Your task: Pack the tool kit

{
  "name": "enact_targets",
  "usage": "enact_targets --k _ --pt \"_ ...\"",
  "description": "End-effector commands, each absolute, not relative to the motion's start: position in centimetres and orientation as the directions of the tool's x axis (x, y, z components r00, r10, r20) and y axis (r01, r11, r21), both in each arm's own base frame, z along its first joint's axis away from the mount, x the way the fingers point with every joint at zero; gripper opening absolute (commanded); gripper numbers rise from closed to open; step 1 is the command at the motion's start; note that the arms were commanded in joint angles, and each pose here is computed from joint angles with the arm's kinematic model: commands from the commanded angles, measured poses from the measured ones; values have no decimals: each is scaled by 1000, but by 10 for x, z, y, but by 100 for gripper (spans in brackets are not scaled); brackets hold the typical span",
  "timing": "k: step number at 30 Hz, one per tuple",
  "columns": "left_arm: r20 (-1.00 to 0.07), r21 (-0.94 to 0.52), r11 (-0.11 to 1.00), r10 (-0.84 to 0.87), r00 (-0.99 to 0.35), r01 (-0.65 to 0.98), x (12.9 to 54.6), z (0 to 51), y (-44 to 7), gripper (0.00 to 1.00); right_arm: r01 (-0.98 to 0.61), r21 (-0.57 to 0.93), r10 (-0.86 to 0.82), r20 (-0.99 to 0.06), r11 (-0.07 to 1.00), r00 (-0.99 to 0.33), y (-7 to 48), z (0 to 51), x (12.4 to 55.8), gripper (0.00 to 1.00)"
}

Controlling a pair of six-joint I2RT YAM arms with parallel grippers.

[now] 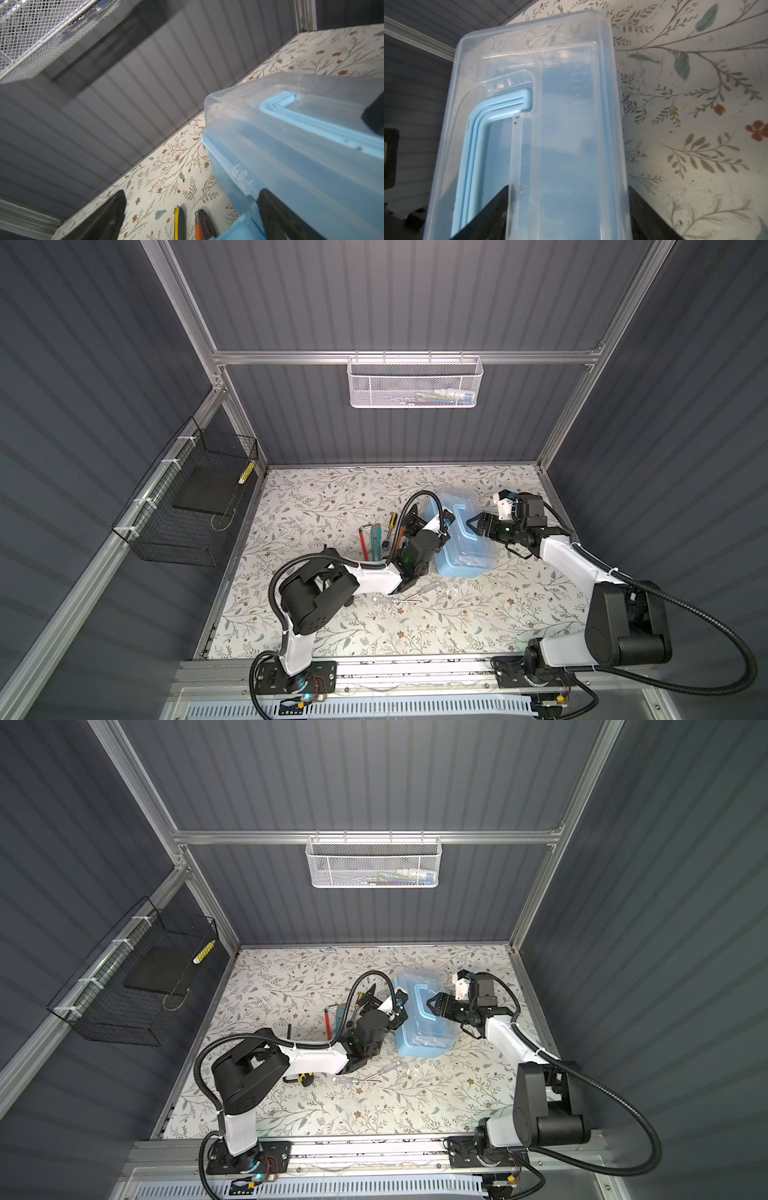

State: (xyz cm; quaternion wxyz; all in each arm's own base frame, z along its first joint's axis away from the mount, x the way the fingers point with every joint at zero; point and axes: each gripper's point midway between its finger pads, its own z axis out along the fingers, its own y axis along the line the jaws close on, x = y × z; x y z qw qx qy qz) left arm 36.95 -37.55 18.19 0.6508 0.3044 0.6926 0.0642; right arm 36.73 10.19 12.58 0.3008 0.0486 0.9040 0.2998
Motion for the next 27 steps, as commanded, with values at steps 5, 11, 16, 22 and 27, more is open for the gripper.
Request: enact_targets --k 5,11,16,22,27 --pt "-883 415 809 468 -29 415 369 172 -377 100 19 632 287 -325 775 -901 109 95 332 69" --pt "-880 414 818 471 -53 401 378 160 -380 100 45 620 314 -331 783 -890 101 100 335 70" --pt "-883 391 825 461 -85 409 385 151 -379 100 63 608 333 -342 791 -879 92 108 338 70" --pt "-870 397 820 480 -117 411 388 135 -380 100 48 638 343 -349 769 -872 94 121 343 70" --pt "-858 399 818 492 -147 413 391 125 -379 100 35 655 351 -358 755 -865 95 132 345 70"
